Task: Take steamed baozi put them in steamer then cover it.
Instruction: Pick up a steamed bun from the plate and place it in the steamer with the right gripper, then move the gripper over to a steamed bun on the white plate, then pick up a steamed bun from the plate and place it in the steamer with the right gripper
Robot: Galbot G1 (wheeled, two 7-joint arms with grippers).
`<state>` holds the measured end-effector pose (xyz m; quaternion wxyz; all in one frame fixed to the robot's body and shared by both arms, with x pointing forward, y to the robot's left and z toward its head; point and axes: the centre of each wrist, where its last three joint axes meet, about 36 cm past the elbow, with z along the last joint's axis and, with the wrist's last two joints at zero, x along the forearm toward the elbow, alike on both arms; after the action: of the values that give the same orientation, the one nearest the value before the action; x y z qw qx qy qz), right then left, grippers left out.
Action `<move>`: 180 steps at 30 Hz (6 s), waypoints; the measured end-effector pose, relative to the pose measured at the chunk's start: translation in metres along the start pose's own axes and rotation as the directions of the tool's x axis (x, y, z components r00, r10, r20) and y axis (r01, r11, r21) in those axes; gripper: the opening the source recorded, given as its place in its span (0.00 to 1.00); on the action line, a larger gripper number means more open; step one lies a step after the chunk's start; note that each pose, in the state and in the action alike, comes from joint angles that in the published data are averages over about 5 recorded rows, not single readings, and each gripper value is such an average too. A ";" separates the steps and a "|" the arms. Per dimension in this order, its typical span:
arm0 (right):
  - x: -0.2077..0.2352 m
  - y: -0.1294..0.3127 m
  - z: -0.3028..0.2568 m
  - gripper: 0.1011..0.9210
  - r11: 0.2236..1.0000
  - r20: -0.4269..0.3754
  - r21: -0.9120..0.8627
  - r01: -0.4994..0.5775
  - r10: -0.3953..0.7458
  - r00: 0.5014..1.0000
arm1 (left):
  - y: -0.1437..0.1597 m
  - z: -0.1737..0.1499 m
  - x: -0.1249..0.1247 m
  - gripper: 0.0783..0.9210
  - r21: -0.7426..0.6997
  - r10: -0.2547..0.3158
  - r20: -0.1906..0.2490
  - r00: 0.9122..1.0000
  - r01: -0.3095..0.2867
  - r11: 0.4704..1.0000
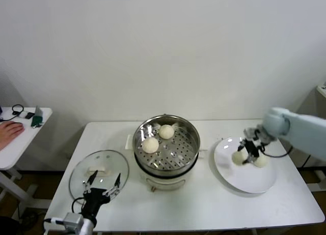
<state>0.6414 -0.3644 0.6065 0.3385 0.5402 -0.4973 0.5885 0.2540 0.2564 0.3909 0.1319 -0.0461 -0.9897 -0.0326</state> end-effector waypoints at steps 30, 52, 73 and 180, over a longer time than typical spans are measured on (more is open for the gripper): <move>0.027 -0.035 -0.295 0.62 0.407 0.102 0.911 -0.064 -0.073 0.992 | 0.010 -0.007 0.007 0.88 0.002 -0.033 0.015 0.999 0.032 0.999; -0.028 -0.034 -0.279 0.88 0.373 0.133 0.922 -0.106 -0.048 0.990 | 0.006 -0.010 0.008 0.88 0.010 -0.033 0.028 0.999 0.033 0.999; 0.088 -0.010 0.004 0.88 0.994 -0.093 0.109 -0.003 0.014 0.996 | 0.009 -0.010 0.001 0.88 -0.001 -0.026 0.032 0.999 0.026 1.000; -0.050 -0.042 -0.172 0.72 0.998 0.166 -0.017 -0.053 0.055 0.985 | 0.017 -0.009 -0.004 0.88 -0.004 -0.043 0.017 0.999 0.043 0.999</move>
<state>0.6387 -0.1822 0.5802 0.2832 0.5715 -0.5421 0.5471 0.2621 0.2719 0.3991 0.1229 -0.0253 -0.9914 -0.0374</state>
